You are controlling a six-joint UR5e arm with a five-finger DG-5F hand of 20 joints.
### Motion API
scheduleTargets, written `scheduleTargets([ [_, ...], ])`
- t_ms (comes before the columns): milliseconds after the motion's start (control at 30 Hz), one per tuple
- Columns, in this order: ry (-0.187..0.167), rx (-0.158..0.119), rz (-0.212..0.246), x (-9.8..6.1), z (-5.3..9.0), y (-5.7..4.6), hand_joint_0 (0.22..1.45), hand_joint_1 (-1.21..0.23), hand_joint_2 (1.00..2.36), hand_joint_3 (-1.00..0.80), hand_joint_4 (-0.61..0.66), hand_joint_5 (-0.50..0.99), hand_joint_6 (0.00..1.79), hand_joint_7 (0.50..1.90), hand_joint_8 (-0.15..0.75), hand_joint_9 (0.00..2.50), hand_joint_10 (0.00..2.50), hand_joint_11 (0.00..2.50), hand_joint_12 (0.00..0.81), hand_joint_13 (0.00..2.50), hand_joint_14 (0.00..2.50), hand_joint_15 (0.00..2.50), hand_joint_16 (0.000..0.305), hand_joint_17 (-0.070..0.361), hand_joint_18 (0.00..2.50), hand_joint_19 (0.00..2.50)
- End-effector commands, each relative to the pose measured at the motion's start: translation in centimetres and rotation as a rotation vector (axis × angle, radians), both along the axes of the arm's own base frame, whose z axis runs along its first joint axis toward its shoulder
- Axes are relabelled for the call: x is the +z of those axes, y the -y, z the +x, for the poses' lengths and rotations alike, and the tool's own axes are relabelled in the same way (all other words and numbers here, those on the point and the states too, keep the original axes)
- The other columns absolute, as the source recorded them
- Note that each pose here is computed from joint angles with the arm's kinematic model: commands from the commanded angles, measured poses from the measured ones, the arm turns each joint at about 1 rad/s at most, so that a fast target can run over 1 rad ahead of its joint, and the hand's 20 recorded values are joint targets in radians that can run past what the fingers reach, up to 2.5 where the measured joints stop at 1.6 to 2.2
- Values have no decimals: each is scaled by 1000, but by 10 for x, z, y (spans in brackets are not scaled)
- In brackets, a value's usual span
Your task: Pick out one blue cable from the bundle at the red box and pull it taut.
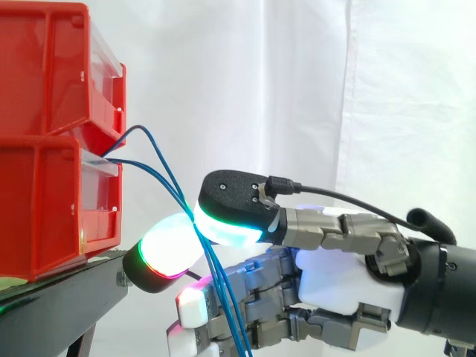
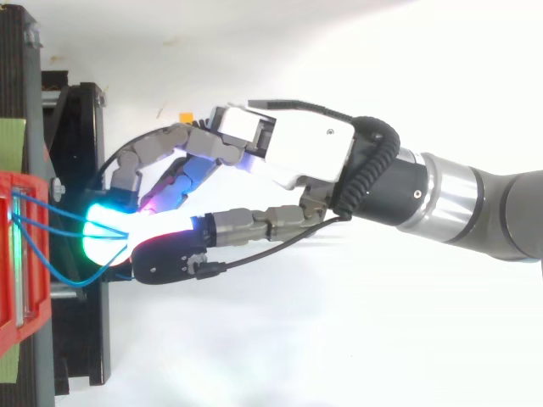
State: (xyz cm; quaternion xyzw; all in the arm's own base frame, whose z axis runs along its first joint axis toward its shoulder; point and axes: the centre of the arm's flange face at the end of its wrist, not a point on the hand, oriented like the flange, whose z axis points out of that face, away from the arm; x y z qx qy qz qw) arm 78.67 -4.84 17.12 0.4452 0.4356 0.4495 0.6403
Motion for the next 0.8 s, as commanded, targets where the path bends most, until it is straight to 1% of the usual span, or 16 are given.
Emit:
scheduleTargets([
  [0, -59, 56, 14, 10, 5, 5, 509, -683, 1369, -7, 4, -96, 911, 996, 377, 1073, 11, 447, 432, 970, 12, 394, 64, 144, 861, 403],
  [33, -84, 74, 10, 14, 6, 7, 508, -686, 1375, -8, 2, -96, 911, 1002, 379, 1082, 11, 445, 433, 974, 12, 394, 64, 144, 861, 406],
  [100, -113, 98, 2, 17, 6, 10, 510, -686, 1369, -2, -5, -95, 910, 1018, 379, 1084, 11, 454, 434, 980, 12, 403, 64, 143, 865, 412],
  [133, -122, 113, -1, 19, 6, 9, 512, -689, 1363, 0, -9, -94, 910, 1022, 378, 1087, 11, 447, 435, 982, 12, 409, 64, 143, 866, 413],
  [200, -126, 122, -4, 20, 6, 10, 516, -693, 1348, 8, -15, -93, 911, 1034, 381, 1102, 12, 465, 432, 989, 12, 426, 63, 143, 874, 418],
  [233, -134, 131, -6, 20, 6, 12, 520, -698, 1342, 10, -17, -93, 911, 1036, 379, 1099, 11, 458, 434, 995, 14, 418, 63, 143, 874, 418],
  [267, -134, 135, -6, 20, 6, 10, 521, -701, 1338, 11, -19, -93, 911, 1035, 376, 1103, 12, 468, 432, 999, 12, 428, 63, 143, 880, 421],
  [433, -133, 139, -3, 21, 6, 14, 537, -724, 1291, 25, -43, -93, 912, 1057, 375, 1104, 14, 469, 428, 1010, 13, 448, 62, 140, 890, 427],
  [533, -133, 137, 0, 22, 6, 17, 561, -748, 1209, 43, -65, -92, 916, 1057, 371, 1108, 12, 472, 424, 1017, 15, 448, 61, 137, 898, 429],
  [633, -135, 146, 8, 23, 5, 17, 576, -760, 1165, 43, -73, -91, 919, 1054, 363, 1119, 12, 482, 417, 1027, 14, 459, 60, 135, 913, 438],
  [667, -132, 147, 9, 27, 5, 20, 588, -770, 1128, 44, -72, -87, 916, 1075, 363, 1125, 13, 488, 416, 1026, 14, 466, 59, 133, 915, 437],
  [733, -130, 150, 8, 30, 6, 19, 613, -792, 1044, 46, -74, -85, 913, 1099, 359, 1132, 15, 487, 413, 1039, 16, 474, 58, 131, 921, 443],
  [767, -139, 153, 7, 31, 5, 21, 626, -803, 1007, 48, -68, -85, 913, 1101, 355, 1134, 13, 494, 410, 1041, 16, 476, 57, 129, 926, 445],
])
